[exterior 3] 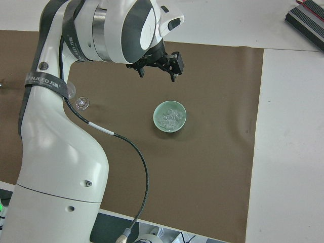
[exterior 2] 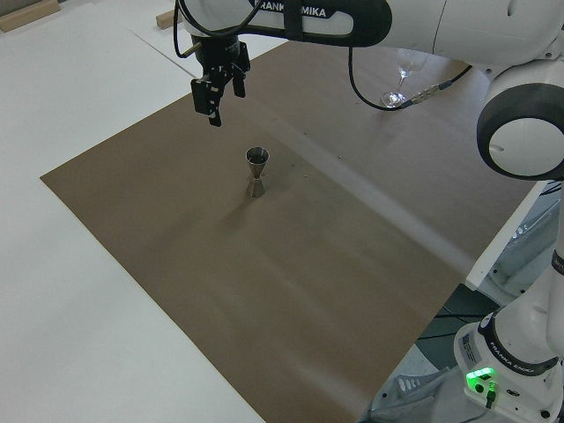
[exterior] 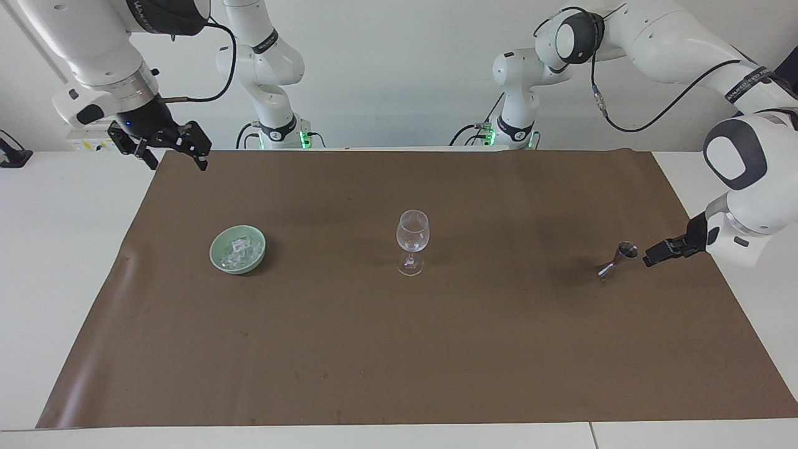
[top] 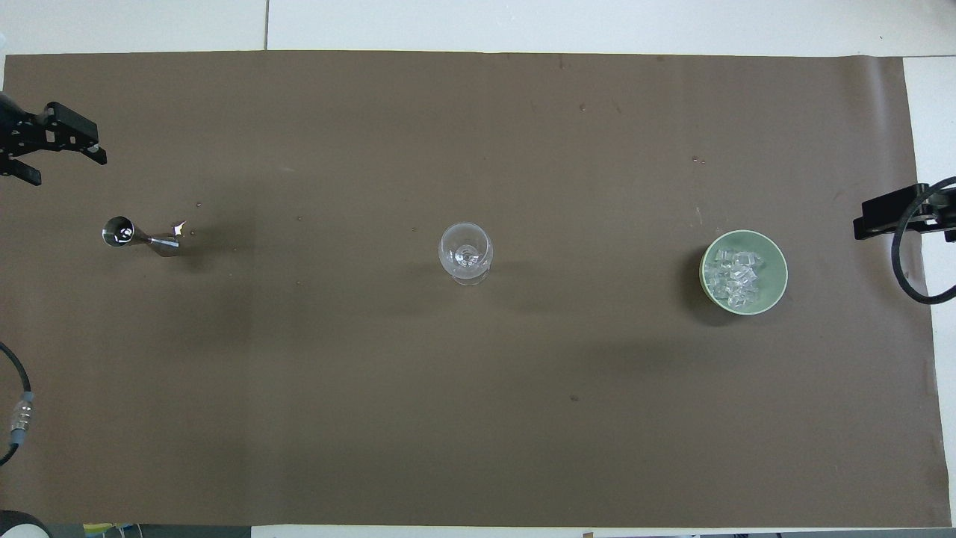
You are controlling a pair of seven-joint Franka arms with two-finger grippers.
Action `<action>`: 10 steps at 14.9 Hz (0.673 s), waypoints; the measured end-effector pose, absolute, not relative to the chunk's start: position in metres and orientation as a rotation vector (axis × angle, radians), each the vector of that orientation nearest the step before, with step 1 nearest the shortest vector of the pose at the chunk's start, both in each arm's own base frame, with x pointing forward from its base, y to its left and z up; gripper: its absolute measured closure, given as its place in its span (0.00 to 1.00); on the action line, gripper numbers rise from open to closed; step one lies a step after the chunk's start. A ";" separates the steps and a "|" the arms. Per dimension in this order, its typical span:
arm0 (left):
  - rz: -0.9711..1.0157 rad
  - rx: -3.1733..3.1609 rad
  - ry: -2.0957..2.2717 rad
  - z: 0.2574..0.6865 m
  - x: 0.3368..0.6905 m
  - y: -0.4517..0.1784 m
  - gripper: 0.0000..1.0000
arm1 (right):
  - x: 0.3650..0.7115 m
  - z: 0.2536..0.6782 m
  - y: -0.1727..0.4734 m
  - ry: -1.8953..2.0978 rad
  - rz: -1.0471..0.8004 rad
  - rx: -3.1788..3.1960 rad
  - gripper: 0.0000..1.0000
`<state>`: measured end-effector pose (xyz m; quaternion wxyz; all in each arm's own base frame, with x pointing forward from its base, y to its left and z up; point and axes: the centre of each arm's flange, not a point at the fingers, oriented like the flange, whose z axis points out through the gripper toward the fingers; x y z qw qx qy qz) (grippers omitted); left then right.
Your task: Pour wine and add ice with both arms
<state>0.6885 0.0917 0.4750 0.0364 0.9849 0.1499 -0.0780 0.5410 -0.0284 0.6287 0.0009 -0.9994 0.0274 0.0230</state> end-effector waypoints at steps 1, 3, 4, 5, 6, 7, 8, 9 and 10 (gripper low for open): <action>-0.263 2.982 0.572 0.472 0.686 0.102 0.00 | 0.541 0.629 -0.028 0.086 0.072 -3.138 0.00; -0.326 2.907 0.779 0.459 0.681 0.119 0.00 | 0.541 0.629 -0.028 0.086 0.072 -3.138 0.00; -0.359 2.845 0.897 0.449 0.678 0.125 0.00 | 0.541 0.629 -0.028 0.086 0.072 -3.138 0.00; -0.389 2.770 1.017 0.441 0.676 0.133 0.00 | 0.541 0.629 -0.028 0.086 0.072 -3.138 0.00; -0.413 2.698 1.136 0.434 0.674 0.143 0.00 | 0.541 0.629 -0.028 0.086 0.072 -3.138 0.00; -0.436 2.632 1.254 0.427 0.671 0.153 0.00 | 0.541 0.629 -0.028 0.086 0.072 -3.138 0.00; -0.453 2.570 1.362 0.420 0.668 0.161 0.00 | 0.541 0.629 -0.028 0.086 0.072 -3.138 0.00; -0.468 2.492 1.492 0.413 0.666 0.166 0.00 | 0.541 0.629 -0.028 0.086 0.072 -3.138 0.00; -0.470 2.401 1.646 0.407 0.666 0.168 0.00 | 0.541 0.629 -0.028 0.086 0.072 -3.138 0.00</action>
